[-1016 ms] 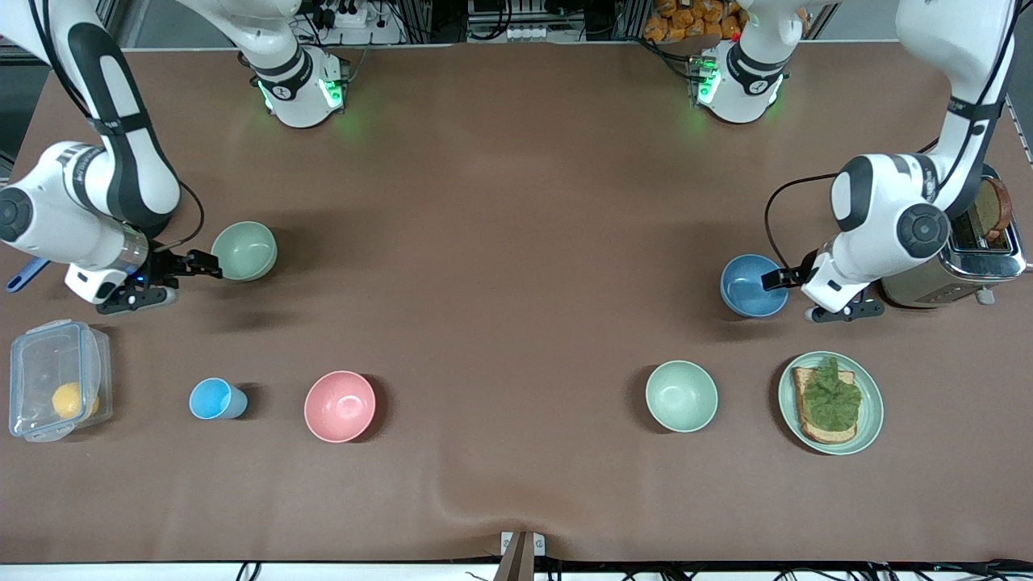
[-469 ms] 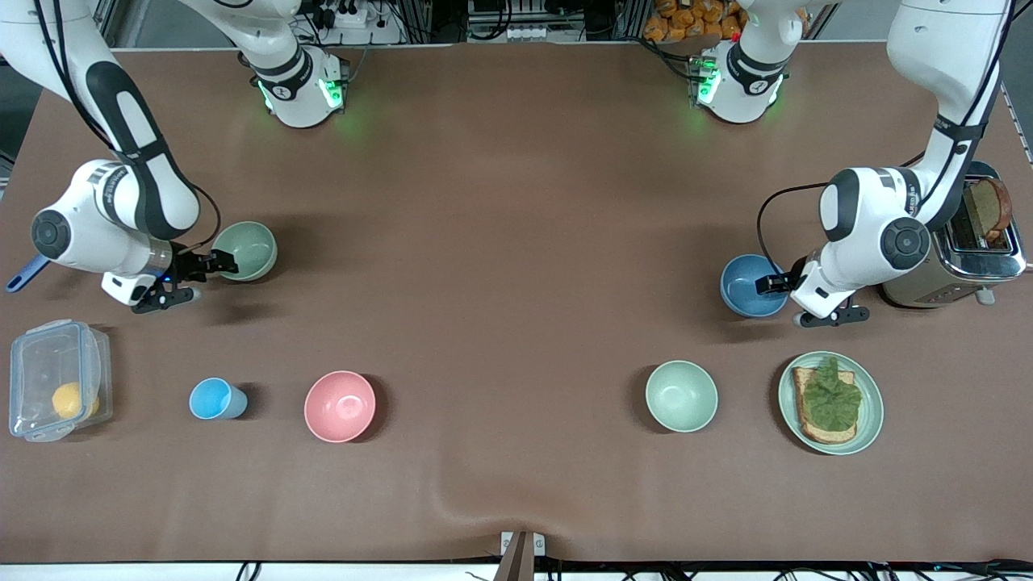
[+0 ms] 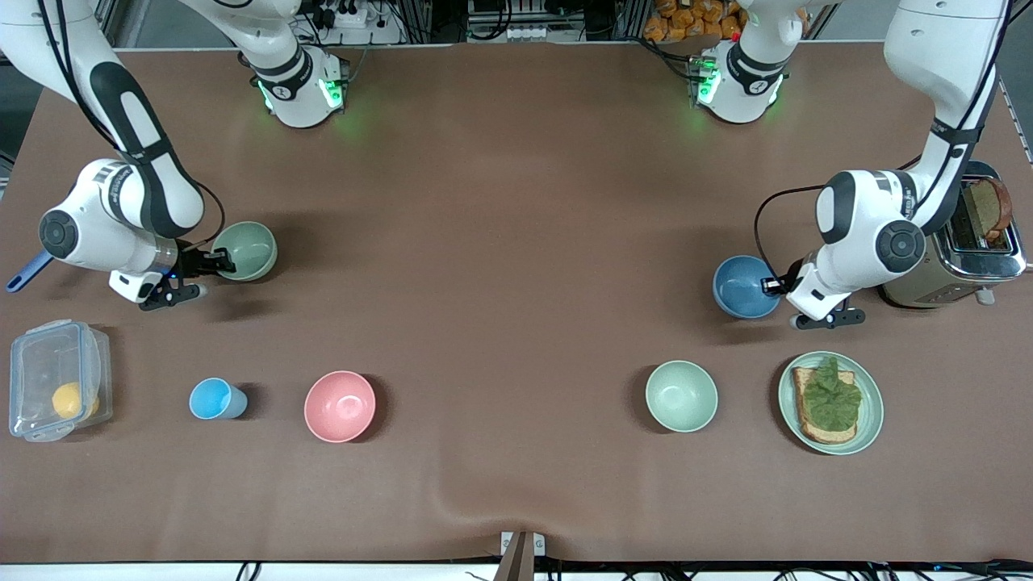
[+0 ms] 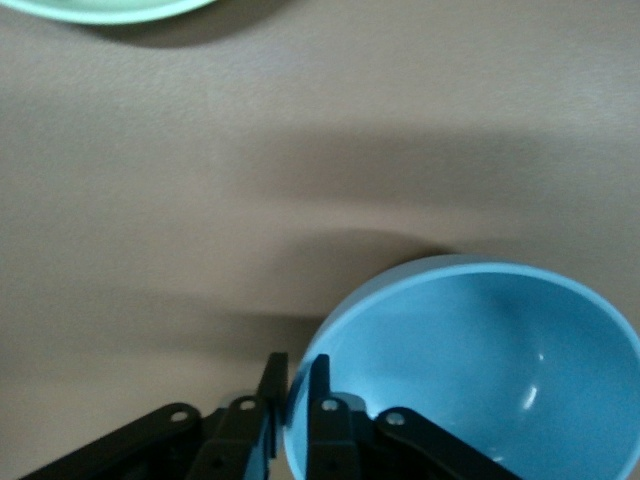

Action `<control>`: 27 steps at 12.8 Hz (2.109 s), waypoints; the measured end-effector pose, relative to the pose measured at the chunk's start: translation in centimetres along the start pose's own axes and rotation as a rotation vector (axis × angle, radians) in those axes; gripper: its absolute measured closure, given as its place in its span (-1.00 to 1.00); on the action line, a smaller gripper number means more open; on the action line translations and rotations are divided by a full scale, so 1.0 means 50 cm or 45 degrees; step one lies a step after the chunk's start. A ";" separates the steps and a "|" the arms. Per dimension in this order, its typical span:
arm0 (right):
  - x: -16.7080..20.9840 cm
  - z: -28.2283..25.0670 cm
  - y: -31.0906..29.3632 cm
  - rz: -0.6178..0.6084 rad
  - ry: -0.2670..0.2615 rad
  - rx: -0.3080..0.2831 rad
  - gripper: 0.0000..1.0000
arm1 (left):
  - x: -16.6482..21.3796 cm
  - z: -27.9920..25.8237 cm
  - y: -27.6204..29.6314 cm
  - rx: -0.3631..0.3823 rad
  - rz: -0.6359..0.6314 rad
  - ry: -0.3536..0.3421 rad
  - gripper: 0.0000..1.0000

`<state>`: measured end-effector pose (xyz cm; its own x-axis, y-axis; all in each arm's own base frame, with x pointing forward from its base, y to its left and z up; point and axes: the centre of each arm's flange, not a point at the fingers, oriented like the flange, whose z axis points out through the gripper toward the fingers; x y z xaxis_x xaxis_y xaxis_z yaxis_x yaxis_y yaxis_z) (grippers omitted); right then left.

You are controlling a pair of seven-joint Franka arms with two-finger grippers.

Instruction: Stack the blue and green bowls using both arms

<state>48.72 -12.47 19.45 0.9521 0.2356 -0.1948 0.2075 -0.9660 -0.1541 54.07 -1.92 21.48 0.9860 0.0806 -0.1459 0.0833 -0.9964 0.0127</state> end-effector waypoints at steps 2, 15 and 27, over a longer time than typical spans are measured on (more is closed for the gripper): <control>0.001 -0.012 -0.005 0.009 0.010 0.016 0.90 | 0.015 -0.025 0.009 -0.003 0.008 0.036 0.90; 0.141 -0.107 -0.358 0.497 0.056 0.165 0.90 | 0.113 -0.223 0.051 -0.008 0.038 0.112 0.90; 0.126 0.061 -1.012 0.863 0.321 0.242 0.90 | 0.118 -0.340 0.104 -0.007 0.091 0.081 0.90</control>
<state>43.53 38.21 23.06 0.8849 -0.4585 -0.0821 -0.4637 -0.8505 -0.2481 62.77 -6.23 37.48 0.9966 0.0110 -0.0814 0.0132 -0.9996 0.0265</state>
